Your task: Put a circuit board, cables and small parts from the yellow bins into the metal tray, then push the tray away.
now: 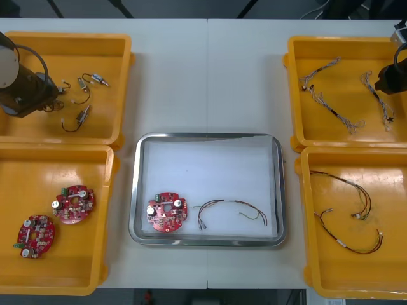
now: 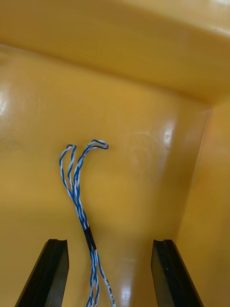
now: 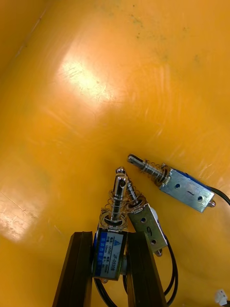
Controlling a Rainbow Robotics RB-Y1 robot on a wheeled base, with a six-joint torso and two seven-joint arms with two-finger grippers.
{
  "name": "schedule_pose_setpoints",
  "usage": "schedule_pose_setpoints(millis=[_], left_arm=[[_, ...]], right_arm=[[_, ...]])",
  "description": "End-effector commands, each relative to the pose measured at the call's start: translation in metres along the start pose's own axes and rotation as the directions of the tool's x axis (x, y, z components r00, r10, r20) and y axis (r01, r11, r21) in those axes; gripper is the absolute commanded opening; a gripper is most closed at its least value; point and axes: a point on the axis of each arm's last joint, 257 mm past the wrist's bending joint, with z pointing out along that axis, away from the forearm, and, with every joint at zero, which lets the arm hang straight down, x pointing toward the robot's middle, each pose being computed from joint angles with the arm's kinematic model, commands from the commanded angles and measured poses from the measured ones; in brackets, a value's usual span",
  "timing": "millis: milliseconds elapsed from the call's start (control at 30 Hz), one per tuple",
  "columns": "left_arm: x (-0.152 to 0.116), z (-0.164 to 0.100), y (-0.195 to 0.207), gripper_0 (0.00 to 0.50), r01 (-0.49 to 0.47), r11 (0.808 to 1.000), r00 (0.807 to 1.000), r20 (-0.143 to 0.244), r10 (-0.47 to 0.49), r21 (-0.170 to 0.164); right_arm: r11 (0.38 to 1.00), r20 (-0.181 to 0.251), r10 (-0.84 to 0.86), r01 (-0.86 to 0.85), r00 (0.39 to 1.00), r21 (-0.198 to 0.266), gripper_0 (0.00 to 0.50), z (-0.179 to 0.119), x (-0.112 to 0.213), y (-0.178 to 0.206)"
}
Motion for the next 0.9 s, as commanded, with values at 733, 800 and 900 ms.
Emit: schedule_pose_setpoints(millis=[733,800,900], left_arm=[[-0.022,-0.013,0.028,0.0,-0.032,0.998,0.999,0.016,0.033,-0.054],[-0.021,-0.011,0.032,0.0,-0.027,0.998,1.0,0.012,0.028,-0.059],[-0.018,-0.008,0.039,0.0,-0.021,0.997,1.0,0.006,0.022,-0.071]], right_arm=[[0.987,0.109,0.147,-0.139,0.983,-0.077,0.5,0.014,-0.01,0.013],[0.987,0.109,0.151,-0.143,0.983,-0.075,0.5,0.016,-0.007,0.012],[0.987,0.102,0.151,-0.145,0.983,-0.07,0.5,0.019,0.001,0.011]])
